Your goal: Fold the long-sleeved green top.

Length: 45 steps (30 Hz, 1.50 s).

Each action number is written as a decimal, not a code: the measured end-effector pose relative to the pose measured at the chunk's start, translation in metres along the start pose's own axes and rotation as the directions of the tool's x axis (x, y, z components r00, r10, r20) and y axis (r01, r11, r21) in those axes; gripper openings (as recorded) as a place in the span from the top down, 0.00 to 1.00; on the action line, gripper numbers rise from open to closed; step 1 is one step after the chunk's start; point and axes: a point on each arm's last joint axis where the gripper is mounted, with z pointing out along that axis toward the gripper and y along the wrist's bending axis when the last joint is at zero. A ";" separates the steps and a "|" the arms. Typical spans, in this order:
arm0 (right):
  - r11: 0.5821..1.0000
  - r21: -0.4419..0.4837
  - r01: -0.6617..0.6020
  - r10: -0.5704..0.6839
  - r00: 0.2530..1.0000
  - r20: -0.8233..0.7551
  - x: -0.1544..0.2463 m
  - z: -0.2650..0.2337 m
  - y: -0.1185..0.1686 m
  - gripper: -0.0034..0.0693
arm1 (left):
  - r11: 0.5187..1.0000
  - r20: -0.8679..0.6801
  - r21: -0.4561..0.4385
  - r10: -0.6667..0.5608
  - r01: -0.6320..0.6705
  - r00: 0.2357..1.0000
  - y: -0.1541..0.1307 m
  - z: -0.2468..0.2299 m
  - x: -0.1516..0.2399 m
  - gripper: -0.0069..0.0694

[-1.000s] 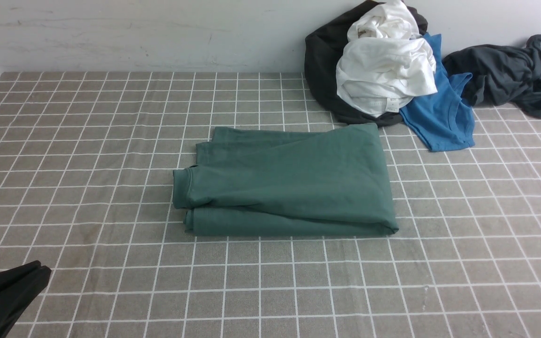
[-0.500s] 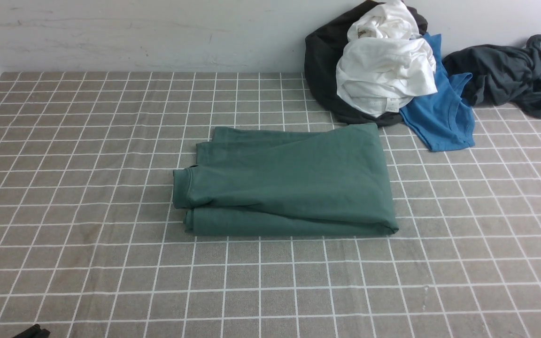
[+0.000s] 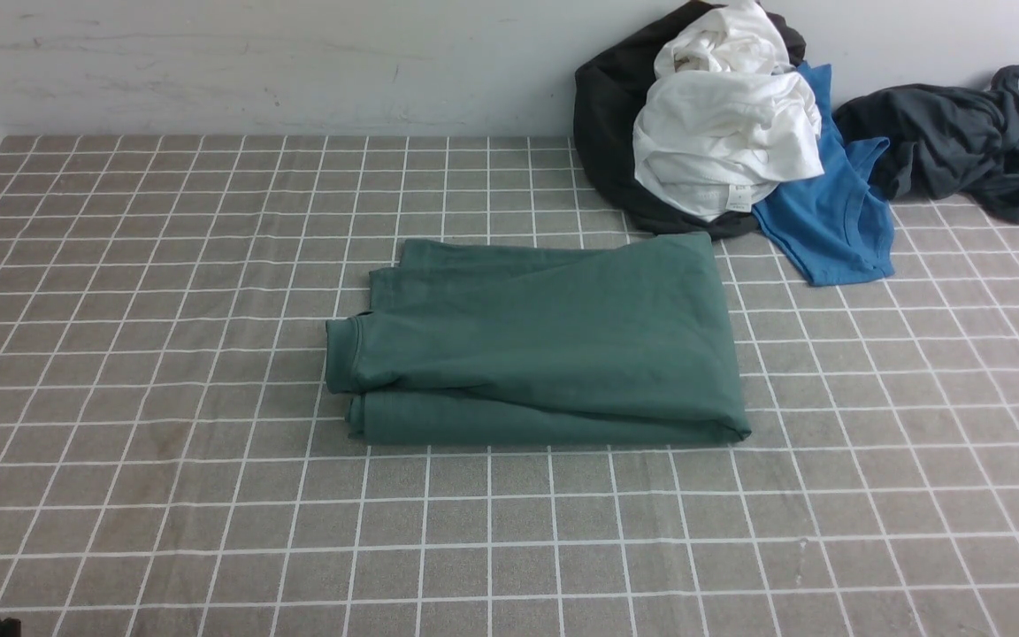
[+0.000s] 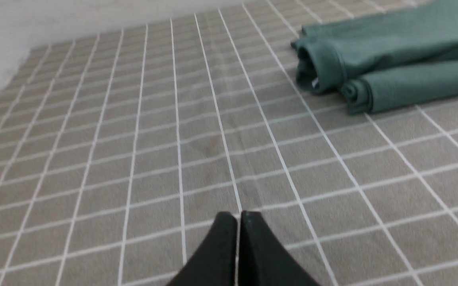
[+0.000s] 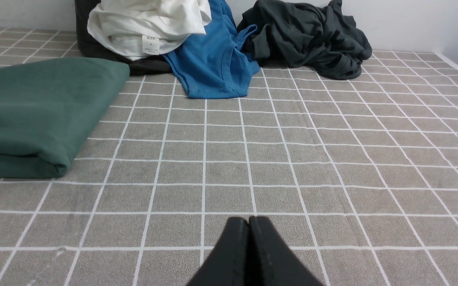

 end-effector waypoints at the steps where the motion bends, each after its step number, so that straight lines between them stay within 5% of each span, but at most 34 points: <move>1: 1.000 0.000 0.000 0.000 1.000 0.000 0.000 0.000 0.000 0.97 | 1.000 -0.004 0.002 -0.002 0.002 1.000 0.000 0.000 0.000 0.92; 45: 1.000 0.000 0.010 -0.010 1.000 0.000 0.000 0.000 0.000 0.97 | 0.998 0.000 0.025 -0.059 0.059 0.998 -0.002 0.000 0.000 0.92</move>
